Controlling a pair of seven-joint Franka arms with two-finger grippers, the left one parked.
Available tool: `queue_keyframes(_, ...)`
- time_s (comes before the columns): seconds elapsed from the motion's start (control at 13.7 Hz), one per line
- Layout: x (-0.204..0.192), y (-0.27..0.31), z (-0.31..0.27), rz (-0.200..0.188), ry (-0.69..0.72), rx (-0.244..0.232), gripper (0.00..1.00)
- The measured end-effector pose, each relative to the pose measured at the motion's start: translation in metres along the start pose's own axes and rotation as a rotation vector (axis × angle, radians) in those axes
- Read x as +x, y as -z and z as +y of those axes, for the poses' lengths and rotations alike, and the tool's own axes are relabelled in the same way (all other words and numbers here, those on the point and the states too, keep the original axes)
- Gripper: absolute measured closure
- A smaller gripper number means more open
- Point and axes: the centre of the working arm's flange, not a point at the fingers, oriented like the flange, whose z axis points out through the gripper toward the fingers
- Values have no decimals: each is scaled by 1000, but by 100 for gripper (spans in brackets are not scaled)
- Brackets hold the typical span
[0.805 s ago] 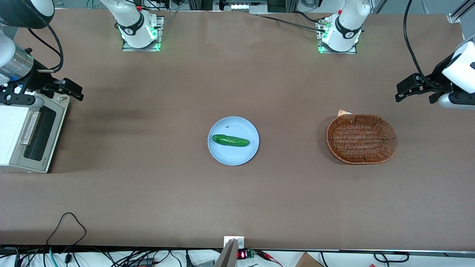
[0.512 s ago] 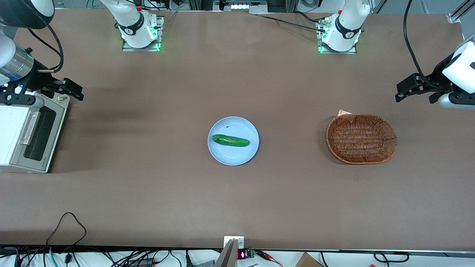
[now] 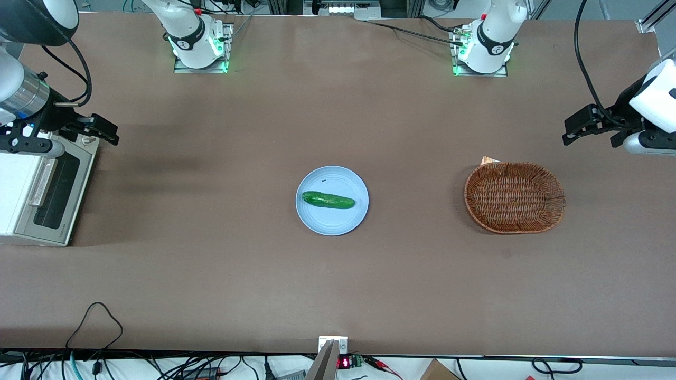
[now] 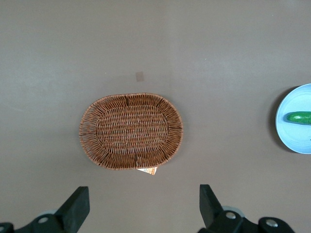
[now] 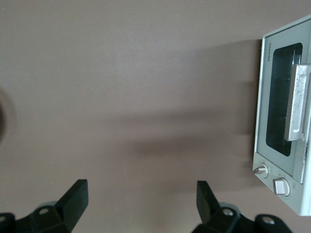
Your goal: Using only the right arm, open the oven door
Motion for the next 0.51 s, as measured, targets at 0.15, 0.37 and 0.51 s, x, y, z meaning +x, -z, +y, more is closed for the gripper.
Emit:
queue_keyframes(0.15,2,-4,6,-7,-9,1,10)
queue_keyframes(0.37,3,-5,7,-10,-4,1,28)
queue_keyframes(0.51,3,-5,7,-12,-6,1,52)
